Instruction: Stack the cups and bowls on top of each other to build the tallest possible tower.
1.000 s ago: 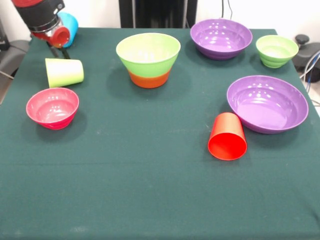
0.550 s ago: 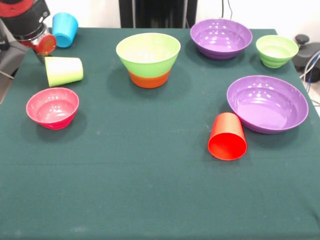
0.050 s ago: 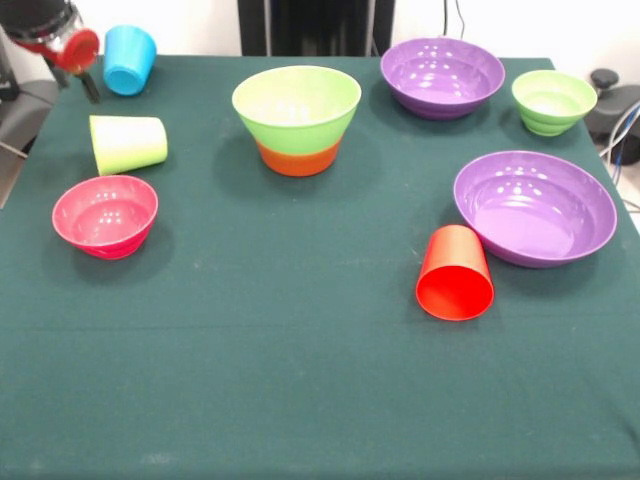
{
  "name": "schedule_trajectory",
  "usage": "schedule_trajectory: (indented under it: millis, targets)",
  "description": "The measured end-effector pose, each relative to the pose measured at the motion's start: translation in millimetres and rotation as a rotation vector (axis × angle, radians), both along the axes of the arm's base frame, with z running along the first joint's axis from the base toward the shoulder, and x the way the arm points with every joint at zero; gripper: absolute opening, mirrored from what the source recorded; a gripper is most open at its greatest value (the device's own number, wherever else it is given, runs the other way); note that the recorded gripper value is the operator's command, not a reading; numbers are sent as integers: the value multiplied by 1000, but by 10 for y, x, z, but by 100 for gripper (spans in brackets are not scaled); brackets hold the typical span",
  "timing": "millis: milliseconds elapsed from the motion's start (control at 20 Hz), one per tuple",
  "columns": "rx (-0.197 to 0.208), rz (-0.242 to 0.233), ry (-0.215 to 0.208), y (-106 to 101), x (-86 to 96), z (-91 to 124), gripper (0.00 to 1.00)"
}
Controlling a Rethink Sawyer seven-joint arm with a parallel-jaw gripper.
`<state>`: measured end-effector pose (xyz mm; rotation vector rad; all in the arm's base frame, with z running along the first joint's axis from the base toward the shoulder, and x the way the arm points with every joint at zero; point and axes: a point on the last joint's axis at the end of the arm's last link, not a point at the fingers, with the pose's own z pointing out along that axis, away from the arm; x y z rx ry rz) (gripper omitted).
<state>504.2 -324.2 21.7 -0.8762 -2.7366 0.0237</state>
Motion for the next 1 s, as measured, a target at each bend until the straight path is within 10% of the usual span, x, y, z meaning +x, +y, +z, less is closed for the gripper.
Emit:
schedule_trajectory:
  millis: [1000]
  targets:
    - [-19, 22, 18, 114, 195, 287, 100]
